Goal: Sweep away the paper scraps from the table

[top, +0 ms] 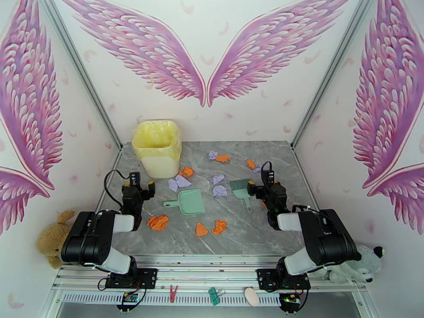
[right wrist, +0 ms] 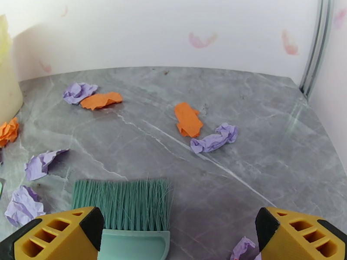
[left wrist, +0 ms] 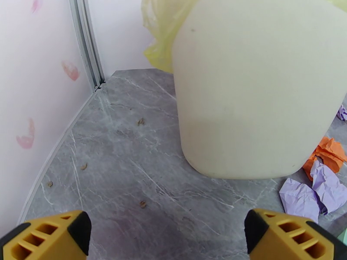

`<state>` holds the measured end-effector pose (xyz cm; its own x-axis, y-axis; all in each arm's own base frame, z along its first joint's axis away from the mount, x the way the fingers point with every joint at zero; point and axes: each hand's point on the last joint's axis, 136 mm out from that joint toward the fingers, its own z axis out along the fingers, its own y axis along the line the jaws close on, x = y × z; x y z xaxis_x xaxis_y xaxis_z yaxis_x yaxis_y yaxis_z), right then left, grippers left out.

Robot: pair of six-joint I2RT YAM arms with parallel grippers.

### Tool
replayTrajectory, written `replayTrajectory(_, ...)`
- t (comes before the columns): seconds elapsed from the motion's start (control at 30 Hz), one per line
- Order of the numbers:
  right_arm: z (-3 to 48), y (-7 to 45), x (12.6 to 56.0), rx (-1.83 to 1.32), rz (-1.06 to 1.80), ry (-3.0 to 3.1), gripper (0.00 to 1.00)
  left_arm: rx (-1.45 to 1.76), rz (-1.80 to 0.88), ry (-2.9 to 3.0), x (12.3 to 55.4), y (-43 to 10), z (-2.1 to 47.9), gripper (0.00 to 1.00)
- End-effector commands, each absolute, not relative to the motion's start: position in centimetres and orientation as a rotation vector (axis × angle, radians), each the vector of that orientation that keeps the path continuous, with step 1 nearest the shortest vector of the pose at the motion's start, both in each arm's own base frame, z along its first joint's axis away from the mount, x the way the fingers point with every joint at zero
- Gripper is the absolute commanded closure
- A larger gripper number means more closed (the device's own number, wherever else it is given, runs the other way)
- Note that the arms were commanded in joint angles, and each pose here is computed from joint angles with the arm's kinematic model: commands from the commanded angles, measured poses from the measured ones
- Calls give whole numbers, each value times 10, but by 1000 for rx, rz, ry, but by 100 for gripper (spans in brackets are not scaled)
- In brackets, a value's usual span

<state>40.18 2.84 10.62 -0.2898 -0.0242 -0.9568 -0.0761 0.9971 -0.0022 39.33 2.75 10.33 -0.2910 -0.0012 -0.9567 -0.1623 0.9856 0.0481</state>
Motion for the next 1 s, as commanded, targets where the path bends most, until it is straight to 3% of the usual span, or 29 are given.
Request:
replayTrajectory(0.0, 109, 30, 404, -85, 39, 1861, 1, -122, 148, 1828, 400, 27, 115, 1)
replayTrajectory(0.17, 125, 25, 410, -59, -1, 1948, 1, -86, 139, 1847, 403, 20, 120, 1)
replayTrajectory(0.33, 126, -55, 394, 482, -465, 2311, 1, -291, 239, 2052, 407, 45, 133, 1)
replayTrajectory(0.4, 120, -64, 383, 559, -550, 2406, 1, -381, 267, 2111, 406, 53, 139, 1)
replayTrajectory(0.8, 123, -38, 336, 461, -527, 2771, 1, -607, -116, 2070, 380, 21, 232, 1)
replayTrajectory(0.97, 152, 20, 341, 288, -12, 2742, 1, -527, -308, 2149, 372, -13, 256, 1)
